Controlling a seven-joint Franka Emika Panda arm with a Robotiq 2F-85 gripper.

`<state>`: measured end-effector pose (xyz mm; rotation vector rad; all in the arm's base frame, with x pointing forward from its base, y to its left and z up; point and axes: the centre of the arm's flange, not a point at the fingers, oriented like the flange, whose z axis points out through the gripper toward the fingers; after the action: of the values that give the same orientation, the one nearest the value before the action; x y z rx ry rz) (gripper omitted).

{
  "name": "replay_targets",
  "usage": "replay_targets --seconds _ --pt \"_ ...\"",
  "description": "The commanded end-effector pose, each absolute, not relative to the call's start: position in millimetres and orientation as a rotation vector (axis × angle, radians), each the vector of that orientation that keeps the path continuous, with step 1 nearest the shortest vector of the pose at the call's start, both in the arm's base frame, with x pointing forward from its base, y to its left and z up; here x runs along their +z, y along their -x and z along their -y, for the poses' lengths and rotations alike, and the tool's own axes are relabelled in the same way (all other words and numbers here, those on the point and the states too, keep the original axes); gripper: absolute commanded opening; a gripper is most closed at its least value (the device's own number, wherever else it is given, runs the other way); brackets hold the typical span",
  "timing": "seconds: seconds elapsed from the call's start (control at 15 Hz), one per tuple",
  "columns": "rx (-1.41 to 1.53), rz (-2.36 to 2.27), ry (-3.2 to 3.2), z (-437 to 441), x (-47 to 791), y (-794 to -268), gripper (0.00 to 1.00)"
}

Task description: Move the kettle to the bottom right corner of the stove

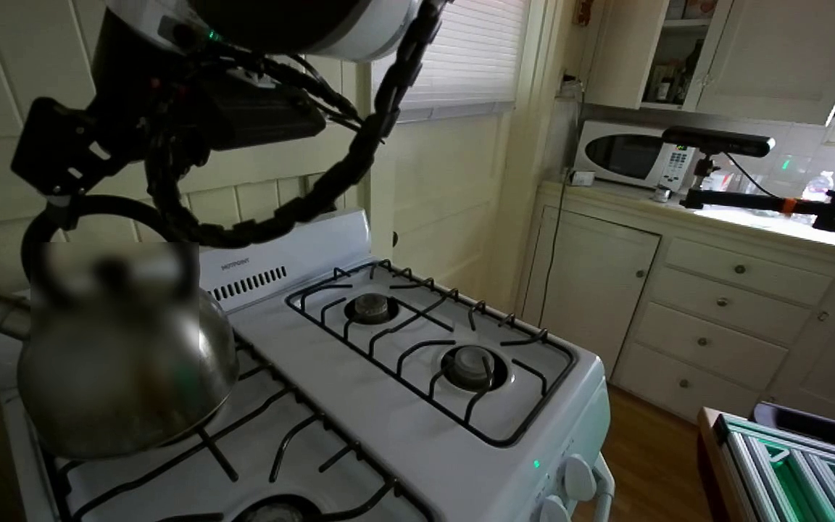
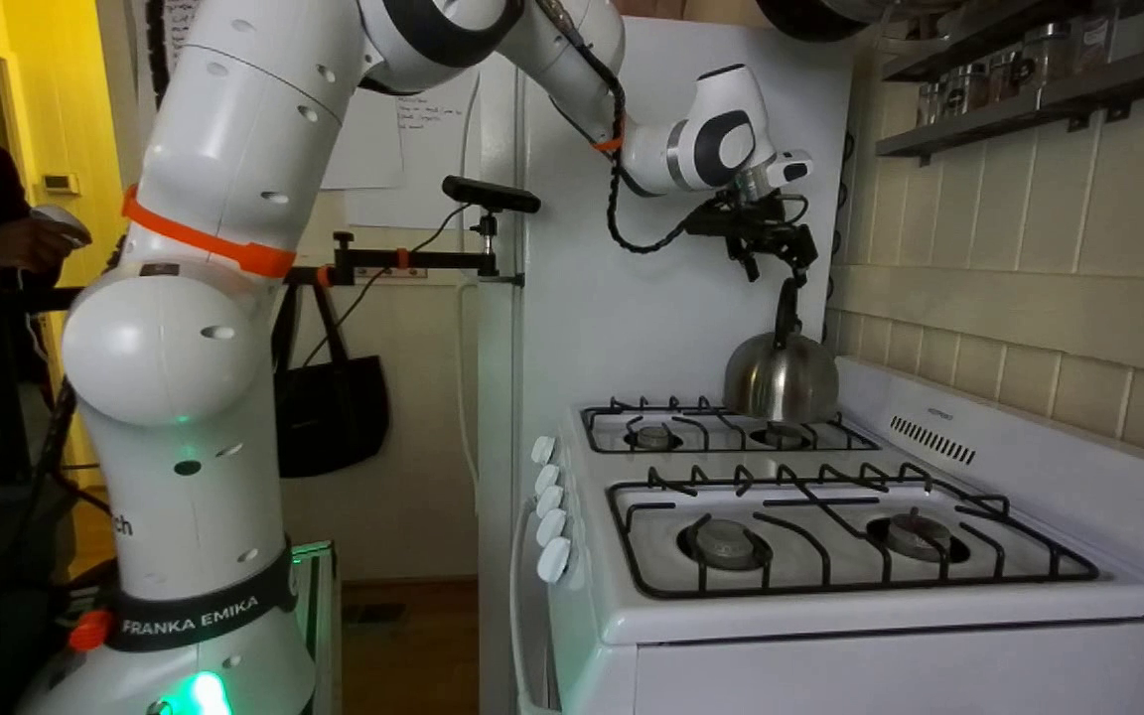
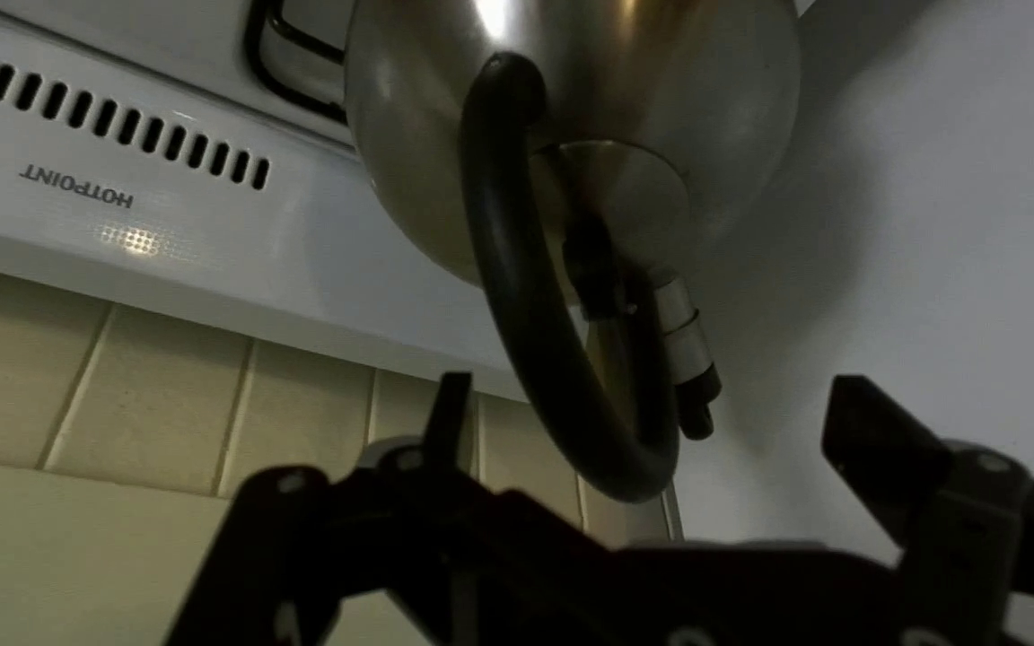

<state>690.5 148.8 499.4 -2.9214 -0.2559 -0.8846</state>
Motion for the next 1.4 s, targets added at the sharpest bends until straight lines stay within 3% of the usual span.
replay_targets --seconds 0.0,0.2,0.27,0.4,1.0,1.33 --pt "-0.92 0.28 2.909 -142.8 490.6 -710.6 1.0" --pt "-0.91 0.305 2.919 -139.5 484.4 -718.0 0.99" --pt "-0.908 0.312 2.922 -138.3 482.4 -720.4 0.74" --pt "-0.91 0.325 2.925 -136.4 480.5 -723.4 0.71" --pt "-0.909 0.378 2.937 -129.1 478.5 -728.0 0.02" --pt "-0.904 0.407 2.939 -125.3 478.9 -725.8 0.02"
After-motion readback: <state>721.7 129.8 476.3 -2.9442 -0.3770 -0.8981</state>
